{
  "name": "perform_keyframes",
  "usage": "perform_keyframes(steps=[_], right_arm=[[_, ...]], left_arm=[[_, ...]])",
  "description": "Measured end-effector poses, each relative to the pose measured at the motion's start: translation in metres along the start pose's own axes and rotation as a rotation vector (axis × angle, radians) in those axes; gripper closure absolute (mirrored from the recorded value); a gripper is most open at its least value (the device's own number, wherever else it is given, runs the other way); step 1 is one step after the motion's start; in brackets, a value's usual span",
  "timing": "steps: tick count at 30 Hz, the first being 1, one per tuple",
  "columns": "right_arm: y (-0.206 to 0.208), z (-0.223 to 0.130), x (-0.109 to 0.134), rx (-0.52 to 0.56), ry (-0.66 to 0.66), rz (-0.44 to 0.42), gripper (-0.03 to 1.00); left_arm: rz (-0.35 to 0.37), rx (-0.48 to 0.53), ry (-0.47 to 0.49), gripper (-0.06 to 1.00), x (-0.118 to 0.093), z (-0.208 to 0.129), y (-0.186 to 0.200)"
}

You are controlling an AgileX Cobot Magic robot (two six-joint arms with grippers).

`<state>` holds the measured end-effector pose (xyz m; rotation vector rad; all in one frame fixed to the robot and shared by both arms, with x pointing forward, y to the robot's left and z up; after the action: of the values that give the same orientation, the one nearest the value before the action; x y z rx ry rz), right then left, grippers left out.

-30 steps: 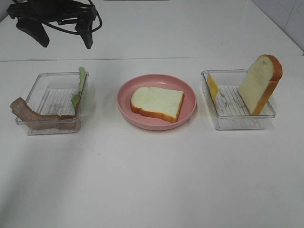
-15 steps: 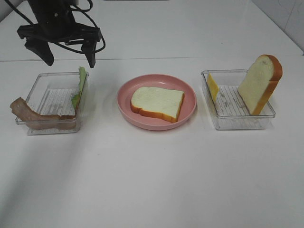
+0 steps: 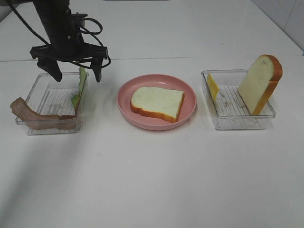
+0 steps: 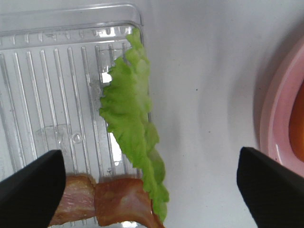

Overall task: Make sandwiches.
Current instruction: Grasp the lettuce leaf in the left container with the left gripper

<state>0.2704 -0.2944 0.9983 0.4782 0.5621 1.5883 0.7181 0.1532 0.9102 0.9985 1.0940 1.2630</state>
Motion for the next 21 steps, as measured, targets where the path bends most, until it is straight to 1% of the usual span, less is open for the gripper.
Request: perform_keyframes(steps=[8, 13, 15, 16, 17, 18, 19, 20, 21], right_arm=[[0.000, 0.000, 0.000, 0.000, 0.000, 0.000, 0.17], [0.000, 0.000, 0.000, 0.000, 0.000, 0.000, 0.17], [0.000, 0.000, 0.000, 0.000, 0.000, 0.000, 0.17], [0.000, 0.000, 0.000, 0.000, 0.000, 0.000, 0.17], [0.000, 0.000, 0.000, 0.000, 0.000, 0.000, 0.17], [0.000, 0.000, 0.000, 0.000, 0.000, 0.000, 0.17], [0.000, 0.000, 0.000, 0.000, 0.000, 0.000, 0.17], [0.000, 0.000, 0.000, 0.000, 0.000, 0.000, 0.17], [0.000, 0.000, 0.000, 0.000, 0.000, 0.000, 0.17]], left_arm=[[-0.003, -0.009, 0.007, 0.06, -0.001, 0.002, -0.012], [0.003, -0.015, 0.022, 0.11, 0.000, 0.003, -0.016], [0.008, -0.013, 0.023, 0.17, 0.001, 0.003, -0.019], [0.008, -0.013, 0.023, 0.17, 0.001, 0.003, -0.019], [0.012, -0.015, 0.025, 0.24, 0.001, 0.003, -0.020], [0.016, -0.018, 0.035, 0.28, 0.002, 0.004, -0.020], [0.016, -0.018, 0.035, 0.28, 0.002, 0.004, -0.020], [0.019, -0.021, 0.044, 0.42, 0.002, 0.004, -0.020], [0.019, -0.021, 0.044, 0.42, 0.002, 0.004, -0.020]])
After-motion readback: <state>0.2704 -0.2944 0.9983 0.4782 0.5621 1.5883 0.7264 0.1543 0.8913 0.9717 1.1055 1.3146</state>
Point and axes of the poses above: a point on each arm's last joint axis where the gripper is mounted, y pointing back along that axis away from the gripper, x along the wrist's bending axis when the last joint is at zero, z = x × y, the point moved 5 cm from there along -y, pointing out along that axis toward the gripper, and after that the axes turned 1 degree about y, right-handed, at the moved point
